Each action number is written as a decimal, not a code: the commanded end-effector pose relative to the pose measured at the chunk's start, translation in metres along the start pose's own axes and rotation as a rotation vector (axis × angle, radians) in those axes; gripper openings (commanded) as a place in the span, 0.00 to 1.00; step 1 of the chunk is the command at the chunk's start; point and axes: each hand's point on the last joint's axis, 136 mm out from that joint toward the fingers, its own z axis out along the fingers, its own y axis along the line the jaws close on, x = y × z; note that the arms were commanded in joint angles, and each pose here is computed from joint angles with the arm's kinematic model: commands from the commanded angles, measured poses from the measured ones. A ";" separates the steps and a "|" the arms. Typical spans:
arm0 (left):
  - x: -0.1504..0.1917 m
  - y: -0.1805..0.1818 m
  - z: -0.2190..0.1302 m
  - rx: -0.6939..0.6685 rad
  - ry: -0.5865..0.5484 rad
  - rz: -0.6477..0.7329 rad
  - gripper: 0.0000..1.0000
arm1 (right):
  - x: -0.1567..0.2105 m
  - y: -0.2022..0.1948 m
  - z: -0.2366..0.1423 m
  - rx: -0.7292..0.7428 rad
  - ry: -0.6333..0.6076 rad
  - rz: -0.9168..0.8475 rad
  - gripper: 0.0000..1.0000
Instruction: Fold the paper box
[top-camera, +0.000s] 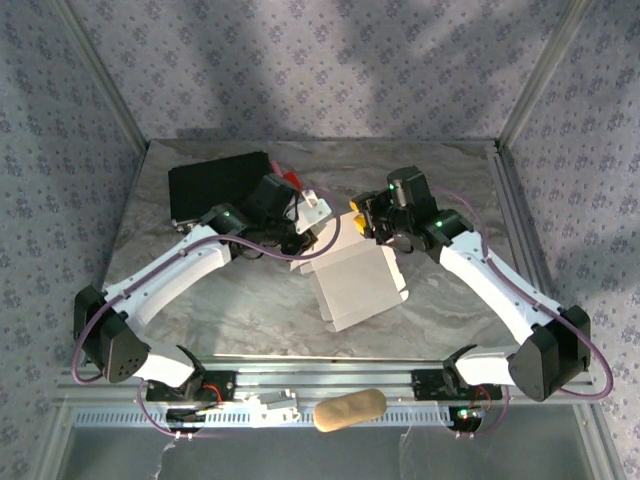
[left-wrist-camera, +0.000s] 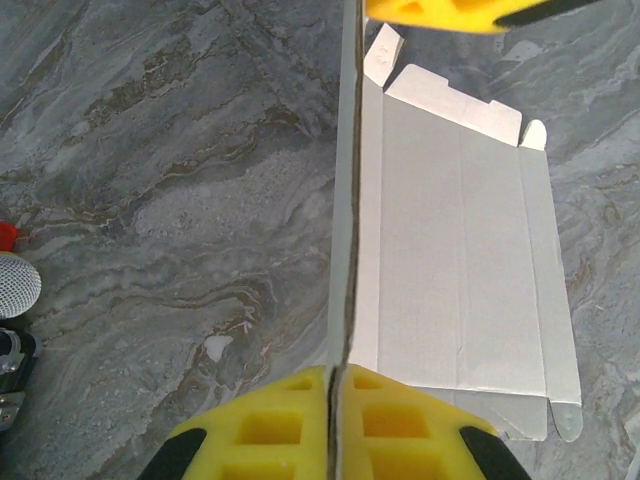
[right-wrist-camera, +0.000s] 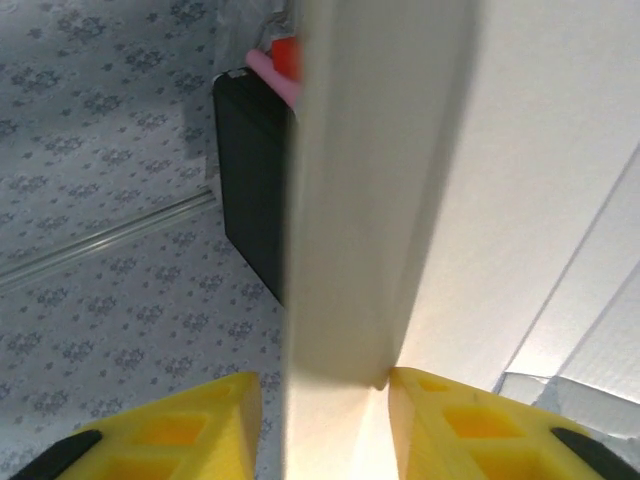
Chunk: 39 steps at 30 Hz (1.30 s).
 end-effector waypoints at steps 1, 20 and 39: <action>-0.011 0.001 -0.007 -0.018 -0.042 0.034 0.00 | 0.002 -0.002 0.006 -0.006 0.033 0.029 0.35; -0.007 -0.002 0.004 -0.006 -0.042 0.018 0.00 | 0.002 -0.005 0.006 -0.050 0.027 0.041 0.25; -0.005 -0.012 0.001 0.005 -0.079 -0.022 0.07 | -0.004 -0.020 0.013 -0.041 -0.020 0.044 0.00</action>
